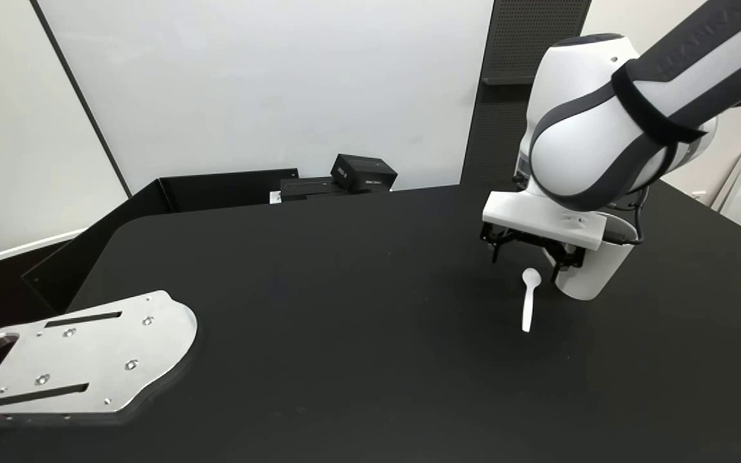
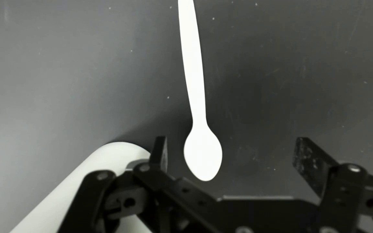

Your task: Take the spoon and put it in the cup

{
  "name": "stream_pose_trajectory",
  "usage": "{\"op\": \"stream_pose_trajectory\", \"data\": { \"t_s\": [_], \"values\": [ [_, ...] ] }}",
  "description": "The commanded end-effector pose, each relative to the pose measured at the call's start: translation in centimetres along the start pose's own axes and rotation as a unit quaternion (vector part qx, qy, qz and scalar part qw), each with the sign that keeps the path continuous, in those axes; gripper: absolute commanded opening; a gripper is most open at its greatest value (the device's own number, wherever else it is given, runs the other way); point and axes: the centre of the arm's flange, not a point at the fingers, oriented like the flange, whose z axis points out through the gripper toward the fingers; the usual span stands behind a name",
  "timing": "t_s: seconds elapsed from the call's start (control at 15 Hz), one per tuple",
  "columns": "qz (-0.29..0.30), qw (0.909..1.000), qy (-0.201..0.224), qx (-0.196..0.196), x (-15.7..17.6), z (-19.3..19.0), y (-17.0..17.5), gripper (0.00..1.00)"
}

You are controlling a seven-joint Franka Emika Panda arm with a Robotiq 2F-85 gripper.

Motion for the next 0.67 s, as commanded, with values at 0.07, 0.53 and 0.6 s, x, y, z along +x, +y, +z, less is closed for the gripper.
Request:
{"op": "stream_pose_trajectory", "data": {
  "t_s": [0.07,0.53,0.6],
  "values": [
    [0.004,1.0,0.001,0.004,0.0,0.4,0.1,1.0],
    [0.008,0.9998,-0.007,0.018,0.1,1.9,0.2,1.0],
    [0.015,0.9996,-0.006,0.024,0.1,2.1,0.1,1.0]
  ]
}}
